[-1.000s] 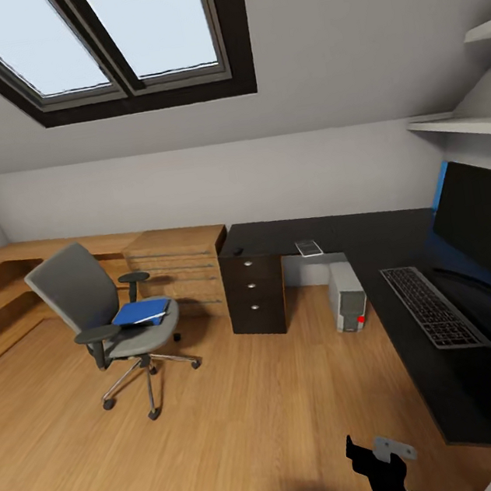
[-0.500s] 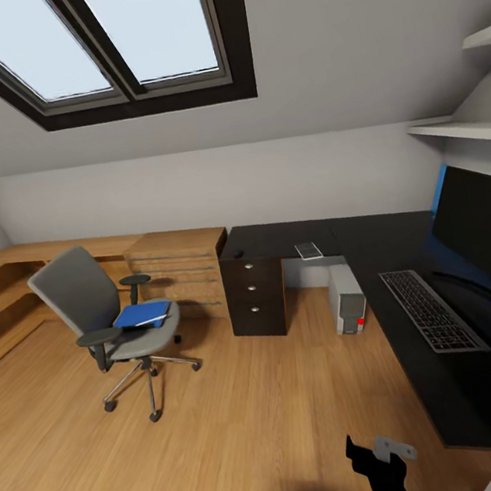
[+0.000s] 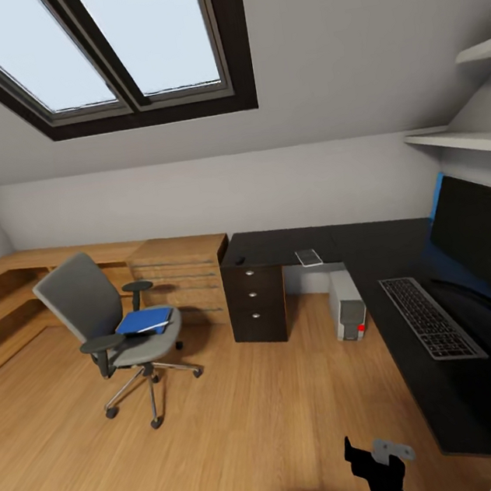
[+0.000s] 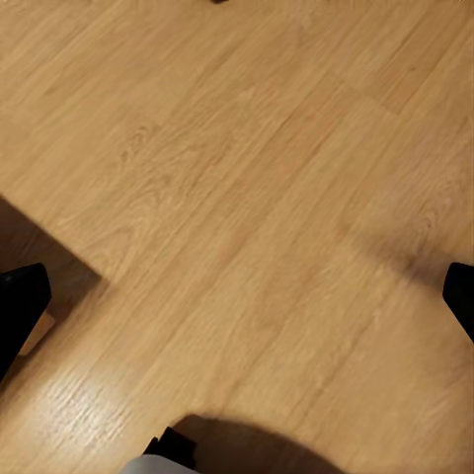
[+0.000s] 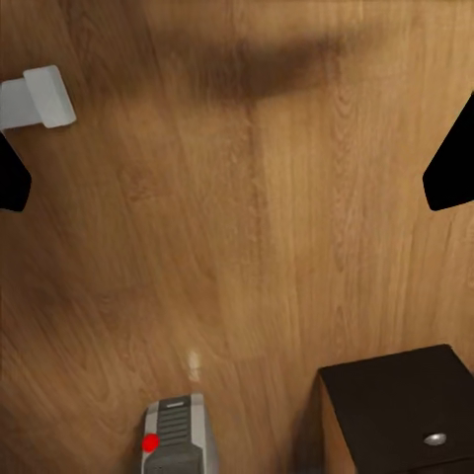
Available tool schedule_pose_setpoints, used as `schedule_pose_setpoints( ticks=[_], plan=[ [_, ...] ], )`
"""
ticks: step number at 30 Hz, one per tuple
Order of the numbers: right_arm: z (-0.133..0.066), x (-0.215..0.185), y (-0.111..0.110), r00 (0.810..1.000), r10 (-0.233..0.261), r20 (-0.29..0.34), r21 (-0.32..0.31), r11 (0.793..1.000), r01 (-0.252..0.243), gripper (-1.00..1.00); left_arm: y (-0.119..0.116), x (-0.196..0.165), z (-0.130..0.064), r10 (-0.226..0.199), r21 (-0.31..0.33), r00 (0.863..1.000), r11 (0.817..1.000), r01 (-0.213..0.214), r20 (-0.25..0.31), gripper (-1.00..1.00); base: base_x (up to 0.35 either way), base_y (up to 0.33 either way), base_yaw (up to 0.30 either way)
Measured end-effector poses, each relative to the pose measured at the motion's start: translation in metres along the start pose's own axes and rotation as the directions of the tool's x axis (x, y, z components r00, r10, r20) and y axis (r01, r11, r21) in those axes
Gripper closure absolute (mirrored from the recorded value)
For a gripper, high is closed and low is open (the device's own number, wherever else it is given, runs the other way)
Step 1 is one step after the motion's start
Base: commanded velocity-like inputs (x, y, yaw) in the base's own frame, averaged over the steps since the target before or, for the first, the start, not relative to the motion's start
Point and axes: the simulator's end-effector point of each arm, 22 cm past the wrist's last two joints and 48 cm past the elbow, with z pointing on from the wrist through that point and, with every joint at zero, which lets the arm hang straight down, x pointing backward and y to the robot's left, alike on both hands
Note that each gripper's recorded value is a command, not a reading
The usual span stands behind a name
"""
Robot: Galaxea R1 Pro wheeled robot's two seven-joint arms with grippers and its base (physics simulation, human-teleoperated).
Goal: In the bedroom, organize the workspace by keeping the computer under the desk, ensuring the monitor is on the desk, placing the keyboard on the desk next to the monitor, placing the mouse on the desk next to the keyboard, moving the folder from the swivel chair onto the desk next to the mouse, stacking the notebook on top of the folder with the pen on top of the notebook, and positioning the swivel chair next to the desk.
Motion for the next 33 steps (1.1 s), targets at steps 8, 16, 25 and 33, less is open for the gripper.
schedule_pose_setpoints(
  ticks=[8,16,25,33],
  plan=[
    [-0.009,-0.011,0.003,1.000,-0.006,0.014,-0.009,1.000,0.006,-1.00,0.000,-0.006,-0.008,-0.001,0.002,1.000,1.000,0.001,0.006,-1.00,0.006,0.000,0.000],
    [-0.017,-0.023,0.005,1.000,-0.004,0.026,-0.013,1.000,0.004,-1.00,0.000,-0.015,-0.017,-0.003,0.006,1.000,1.000,0.003,0.017,-1.00,0.219,0.000,0.001],
    [-0.024,-0.032,0.006,0.999,-0.002,0.032,-0.014,1.000,0.003,-1.00,0.000,-0.021,-0.026,-0.005,0.008,1.000,1.000,0.004,0.023,-1.00,0.329,0.000,0.014],
    [-0.030,-0.037,0.006,0.999,-0.002,0.032,-0.014,1.000,0.003,-1.00,0.002,-0.025,-0.033,-0.004,0.006,1.000,1.000,0.004,0.025,-1.00,0.334,0.040,0.000]
  ],
)
